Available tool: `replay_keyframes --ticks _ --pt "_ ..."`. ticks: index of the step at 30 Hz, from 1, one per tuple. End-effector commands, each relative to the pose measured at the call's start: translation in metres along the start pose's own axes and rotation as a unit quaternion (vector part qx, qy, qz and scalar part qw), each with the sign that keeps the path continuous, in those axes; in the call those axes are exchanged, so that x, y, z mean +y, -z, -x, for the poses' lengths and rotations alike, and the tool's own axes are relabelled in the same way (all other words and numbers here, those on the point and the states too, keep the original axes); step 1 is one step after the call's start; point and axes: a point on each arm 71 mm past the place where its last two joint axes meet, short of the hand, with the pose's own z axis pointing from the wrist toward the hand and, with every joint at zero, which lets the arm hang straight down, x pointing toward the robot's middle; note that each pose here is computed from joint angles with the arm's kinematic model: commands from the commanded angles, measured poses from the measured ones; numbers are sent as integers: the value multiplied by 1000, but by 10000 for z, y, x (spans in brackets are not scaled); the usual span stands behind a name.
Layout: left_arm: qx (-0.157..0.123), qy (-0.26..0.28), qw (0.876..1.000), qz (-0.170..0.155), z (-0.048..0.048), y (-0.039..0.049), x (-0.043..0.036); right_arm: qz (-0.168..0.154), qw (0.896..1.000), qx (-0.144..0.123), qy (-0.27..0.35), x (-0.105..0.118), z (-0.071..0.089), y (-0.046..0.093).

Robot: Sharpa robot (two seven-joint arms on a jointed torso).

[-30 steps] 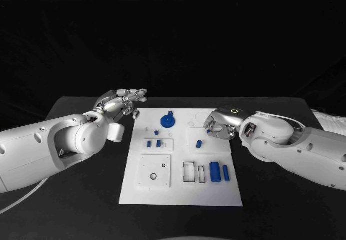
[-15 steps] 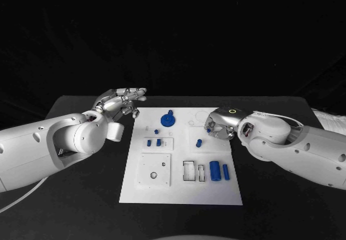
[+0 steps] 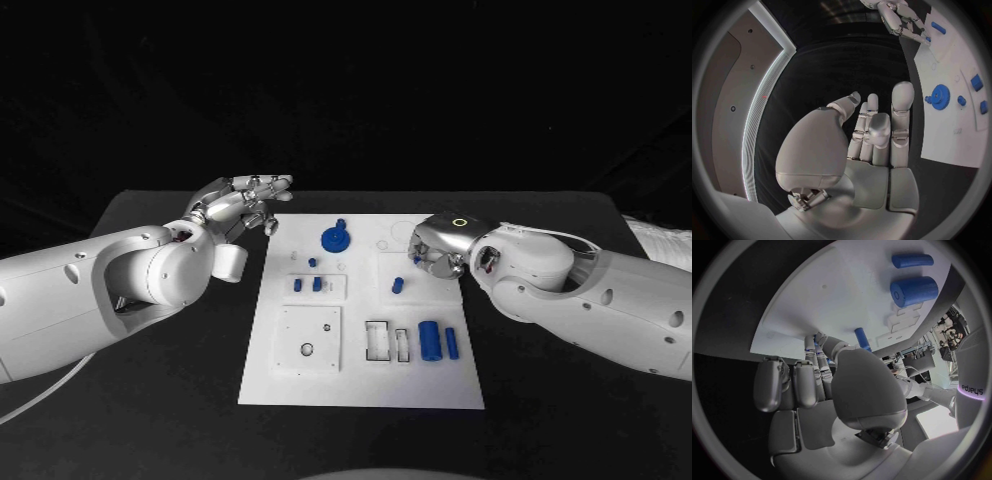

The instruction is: Assemble the parts on the task board

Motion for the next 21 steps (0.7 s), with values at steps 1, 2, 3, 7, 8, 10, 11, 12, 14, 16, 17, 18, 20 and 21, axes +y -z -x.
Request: replay_keyframes --ticks 1,2,3,7,8,10,11,12,14,16,17,18,20,21 --pt "8 4 1000 -1 -21 2 -4 -3 1000 15 19 36 -70 2" --pt "8 4 1000 0 -21 2 -3 -4 1000 12 20 39 -67 1" --pt "8 4 1000 0 -21 3 -3 -4 1000 11 20 40 -65 1" --pt "8 3 1000 1 -23 3 -1 -5 1000 1 19 49 -53 5" --pt "8 3 1000 1 -23 3 -1 -4 1000 -3 18 55 -49 8" --pt "7 3 1000 1 -22 2 -1 -3 1000 -7 18 62 -45 11" --pt "7 3 1000 1 -22 3 -1 -2 1000 -10 17 67 -42 14" --pt "7 3 1000 1 -22 3 -1 -1 1000 -12 16 72 -39 17" --pt "7 3 1000 1 -21 2 -1 1 1000 -19 14 83 -30 23" --pt "6 2 1000 2 -18 2 -1 3 1000 -28 12 92 -18 29" --pt "6 2 1000 2 -17 3 -1 5 999 -33 10 96 -11 33" --pt "6 2 1000 2 -16 3 0 5 999 -37 9 99 -5 36" --pt "6 2 1000 3 -14 3 0 6 999 -44 7 100 4 40" --pt "6 2 1000 3 -13 3 0 6 999 -46 7 99 7 41"
